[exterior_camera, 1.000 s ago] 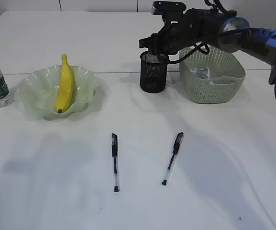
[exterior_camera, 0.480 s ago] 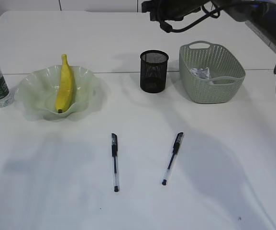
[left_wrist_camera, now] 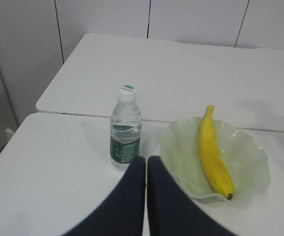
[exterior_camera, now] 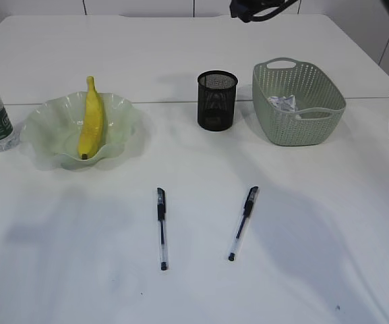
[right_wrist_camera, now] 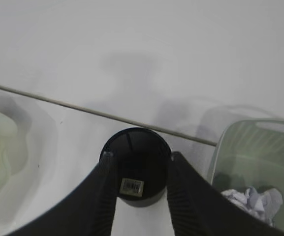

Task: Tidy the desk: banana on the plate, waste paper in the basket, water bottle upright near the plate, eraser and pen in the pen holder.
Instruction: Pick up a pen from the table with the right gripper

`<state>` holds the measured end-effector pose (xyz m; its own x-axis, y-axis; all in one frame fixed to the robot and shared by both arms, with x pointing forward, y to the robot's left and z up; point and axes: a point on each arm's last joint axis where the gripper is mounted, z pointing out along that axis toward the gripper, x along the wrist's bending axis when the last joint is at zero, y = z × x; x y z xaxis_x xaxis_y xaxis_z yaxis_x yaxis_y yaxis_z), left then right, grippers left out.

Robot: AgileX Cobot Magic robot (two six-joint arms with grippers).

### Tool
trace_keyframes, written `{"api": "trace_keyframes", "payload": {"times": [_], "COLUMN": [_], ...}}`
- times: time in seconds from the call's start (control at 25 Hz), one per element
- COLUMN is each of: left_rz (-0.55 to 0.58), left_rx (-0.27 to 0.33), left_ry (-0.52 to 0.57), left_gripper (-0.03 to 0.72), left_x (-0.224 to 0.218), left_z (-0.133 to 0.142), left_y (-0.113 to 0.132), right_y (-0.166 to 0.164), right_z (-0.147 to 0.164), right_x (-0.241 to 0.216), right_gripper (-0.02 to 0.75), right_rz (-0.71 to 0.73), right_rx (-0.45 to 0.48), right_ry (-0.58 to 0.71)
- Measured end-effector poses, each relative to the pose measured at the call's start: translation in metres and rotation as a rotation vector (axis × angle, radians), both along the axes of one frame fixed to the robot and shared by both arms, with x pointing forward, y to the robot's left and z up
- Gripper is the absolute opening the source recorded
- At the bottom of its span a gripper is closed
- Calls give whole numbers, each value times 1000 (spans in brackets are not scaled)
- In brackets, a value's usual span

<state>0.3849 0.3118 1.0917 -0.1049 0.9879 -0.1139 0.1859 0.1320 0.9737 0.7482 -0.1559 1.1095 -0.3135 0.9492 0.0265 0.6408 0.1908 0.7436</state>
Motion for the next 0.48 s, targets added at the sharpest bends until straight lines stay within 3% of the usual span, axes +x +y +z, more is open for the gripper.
{"api": "trace_keyframes", "payload": {"times": [0.28, 0.48], "left_rz": [6, 24], "left_rx": [35, 55], "left_ry": [37, 107], "left_gripper": [-24, -24], "left_x": [-1, -3], "left_z": [-3, -9], "left_y": [1, 3], "right_y": [0, -2], "right_z": [3, 35], "right_x": [-5, -19], "right_gripper": [265, 265], "right_rz": [-22, -13], "right_rx": [54, 91], "right_ry": [41, -9]}}
